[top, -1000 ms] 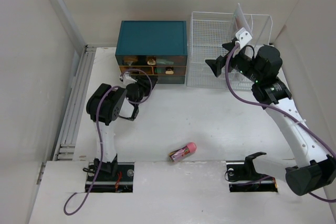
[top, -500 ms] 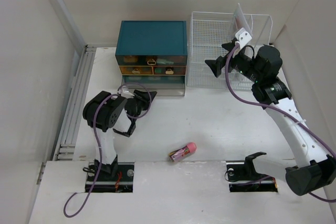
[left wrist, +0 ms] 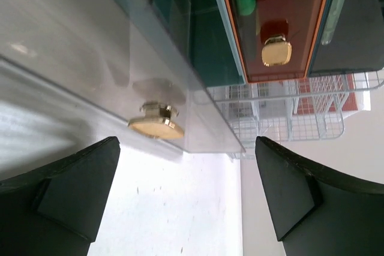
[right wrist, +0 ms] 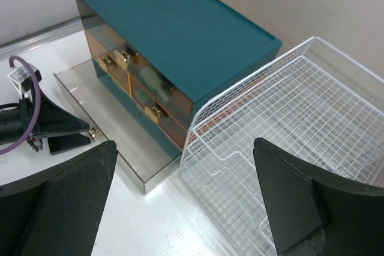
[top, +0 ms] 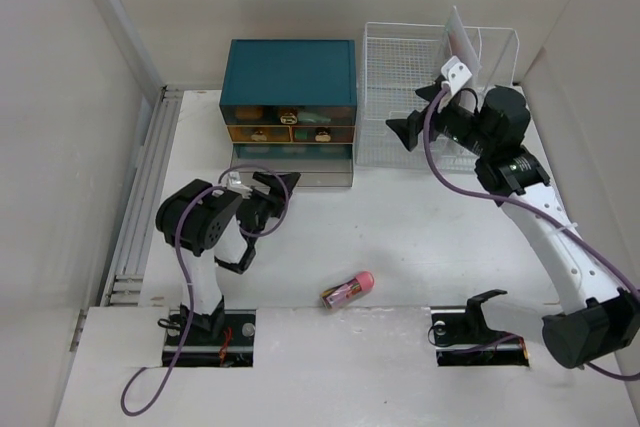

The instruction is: Organize the desk

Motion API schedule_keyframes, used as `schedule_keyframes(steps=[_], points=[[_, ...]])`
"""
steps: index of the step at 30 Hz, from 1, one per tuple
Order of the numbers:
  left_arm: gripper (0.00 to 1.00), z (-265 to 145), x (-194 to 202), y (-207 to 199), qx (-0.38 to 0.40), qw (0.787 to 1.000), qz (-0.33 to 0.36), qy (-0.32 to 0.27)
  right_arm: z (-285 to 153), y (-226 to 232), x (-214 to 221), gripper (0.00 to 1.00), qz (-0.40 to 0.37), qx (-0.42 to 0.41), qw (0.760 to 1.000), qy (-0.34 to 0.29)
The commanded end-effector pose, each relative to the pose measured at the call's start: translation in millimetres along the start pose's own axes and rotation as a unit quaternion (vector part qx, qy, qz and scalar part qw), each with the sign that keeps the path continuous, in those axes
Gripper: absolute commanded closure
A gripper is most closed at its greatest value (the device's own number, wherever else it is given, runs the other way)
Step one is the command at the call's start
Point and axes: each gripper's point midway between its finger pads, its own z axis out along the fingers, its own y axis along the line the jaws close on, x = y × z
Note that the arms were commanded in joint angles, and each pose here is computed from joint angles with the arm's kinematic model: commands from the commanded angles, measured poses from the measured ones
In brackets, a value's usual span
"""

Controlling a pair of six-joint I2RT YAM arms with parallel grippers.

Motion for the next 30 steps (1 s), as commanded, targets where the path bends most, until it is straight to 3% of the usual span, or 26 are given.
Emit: schedule_keyframes(steps=[1, 10, 14, 15, 16, 19, 21, 27, 30], points=[[0.01, -31, -3, -34, 0.093, 0.995, 0.032, -0.012, 6, 3, -4, 0.00, -0.012, -0.019, 1.000, -0.018], [0.01, -54, 13, -32, 0.067, 0.997, 0.031, 0.020, 11, 13, 6, 0.00, -0.019, -0.056, 0.998, -0.012], [0.01, -55, 12, -46, 0.068, 0.995, 0.067, 0.012, 12, 20, 16, 0.00, -0.054, -0.087, 0.995, -0.001], [0.01, -49, 20, -32, 0.032, 0.994, 0.101, 0.027, 11, 24, 20, 0.00, -0.070, -0.100, 0.993, 0.003], [0.01, -51, 21, -54, 0.053, 0.991, 0.117, 0.027, 10, 27, 29, 0.00, -0.109, -0.121, 0.987, 0.016], [0.01, -42, 18, -58, -0.002, 0.980, 0.197, 0.012, 7, 48, 48, 0.03, -0.154, -0.201, 0.967, 0.023], [0.01, -44, 8, -94, 0.015, 0.976, 0.217, -0.019, -1, 66, 63, 0.06, -0.191, -0.264, 0.945, 0.022], [0.01, -58, -18, -123, -0.035, 0.960, 0.274, -0.053, -17, 89, 93, 0.12, -0.259, -0.343, 0.903, 0.014], [0.09, -69, -41, -141, -0.070, 0.947, 0.301, -0.091, -34, 109, 105, 0.12, -0.290, -0.395, 0.872, -0.010]])
